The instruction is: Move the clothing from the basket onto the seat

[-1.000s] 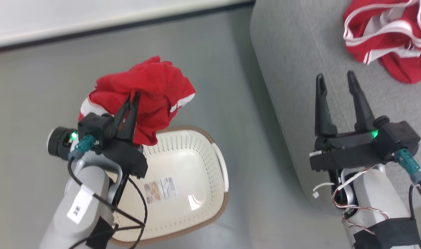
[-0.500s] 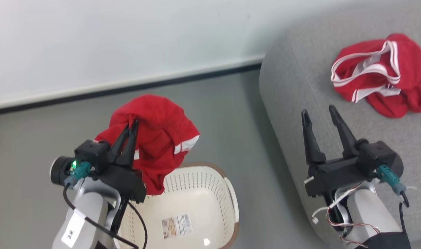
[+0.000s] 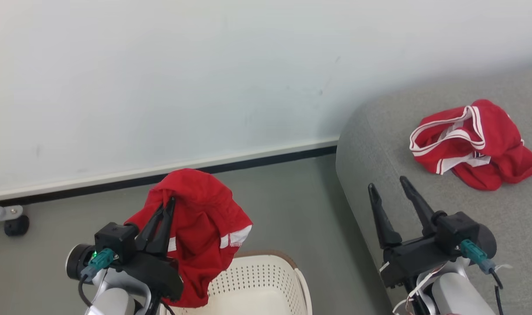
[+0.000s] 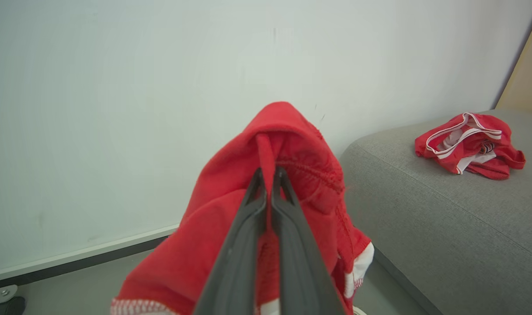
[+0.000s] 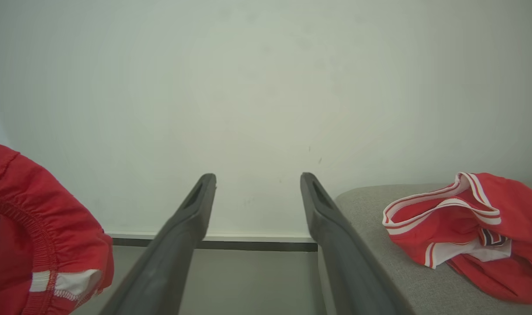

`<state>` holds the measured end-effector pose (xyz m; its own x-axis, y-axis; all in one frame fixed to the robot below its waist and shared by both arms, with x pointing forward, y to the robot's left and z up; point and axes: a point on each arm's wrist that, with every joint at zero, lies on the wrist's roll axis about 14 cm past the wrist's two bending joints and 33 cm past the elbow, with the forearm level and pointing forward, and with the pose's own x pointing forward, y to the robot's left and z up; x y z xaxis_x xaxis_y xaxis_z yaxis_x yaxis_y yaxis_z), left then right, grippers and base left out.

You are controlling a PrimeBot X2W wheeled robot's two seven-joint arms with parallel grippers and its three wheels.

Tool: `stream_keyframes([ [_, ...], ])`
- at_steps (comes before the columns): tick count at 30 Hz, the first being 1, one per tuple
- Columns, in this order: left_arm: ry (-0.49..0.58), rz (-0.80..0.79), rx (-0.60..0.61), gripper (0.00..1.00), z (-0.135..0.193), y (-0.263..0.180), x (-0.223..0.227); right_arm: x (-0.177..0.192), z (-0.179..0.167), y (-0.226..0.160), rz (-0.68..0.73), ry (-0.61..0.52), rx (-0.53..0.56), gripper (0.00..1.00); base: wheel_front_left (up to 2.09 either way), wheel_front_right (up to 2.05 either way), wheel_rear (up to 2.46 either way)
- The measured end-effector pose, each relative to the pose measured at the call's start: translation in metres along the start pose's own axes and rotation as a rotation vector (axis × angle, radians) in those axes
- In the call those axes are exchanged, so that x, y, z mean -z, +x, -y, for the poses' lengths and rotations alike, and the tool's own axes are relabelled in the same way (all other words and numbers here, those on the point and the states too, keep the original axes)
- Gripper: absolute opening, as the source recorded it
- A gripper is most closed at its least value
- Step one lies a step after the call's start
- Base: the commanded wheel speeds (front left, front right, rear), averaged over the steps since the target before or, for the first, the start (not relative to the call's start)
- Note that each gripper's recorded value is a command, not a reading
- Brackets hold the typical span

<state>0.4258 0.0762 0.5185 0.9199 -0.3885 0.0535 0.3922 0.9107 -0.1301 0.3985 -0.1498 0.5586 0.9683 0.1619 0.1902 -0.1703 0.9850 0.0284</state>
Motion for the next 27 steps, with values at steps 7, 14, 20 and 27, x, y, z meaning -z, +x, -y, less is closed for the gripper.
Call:
stream_keyframes([
  [7,0.016,0.09,0.036,0.0,0.016,-0.006,-0.038,-0.008,-0.034,-0.006,0.015,-0.011,-0.111,1.0,0.0,0.0,0.0],
  [14,0.01,0.133,0.094,0.0,0.038,-0.003,-0.056,-0.006,-0.059,0.004,-0.002,-0.032,-0.208,1.0,0.0,0.0,0.0],
  [20,0.014,0.156,0.138,0.0,0.054,0.0,-0.069,0.011,-0.086,0.004,-0.063,-0.028,-0.303,1.0,0.0,0.0,0.0],
  [27,0.018,0.185,0.182,0.0,0.069,0.0,-0.083,0.028,-0.121,-0.002,-0.13,-0.023,-0.438,1.0,0.0,0.0,0.0],
])
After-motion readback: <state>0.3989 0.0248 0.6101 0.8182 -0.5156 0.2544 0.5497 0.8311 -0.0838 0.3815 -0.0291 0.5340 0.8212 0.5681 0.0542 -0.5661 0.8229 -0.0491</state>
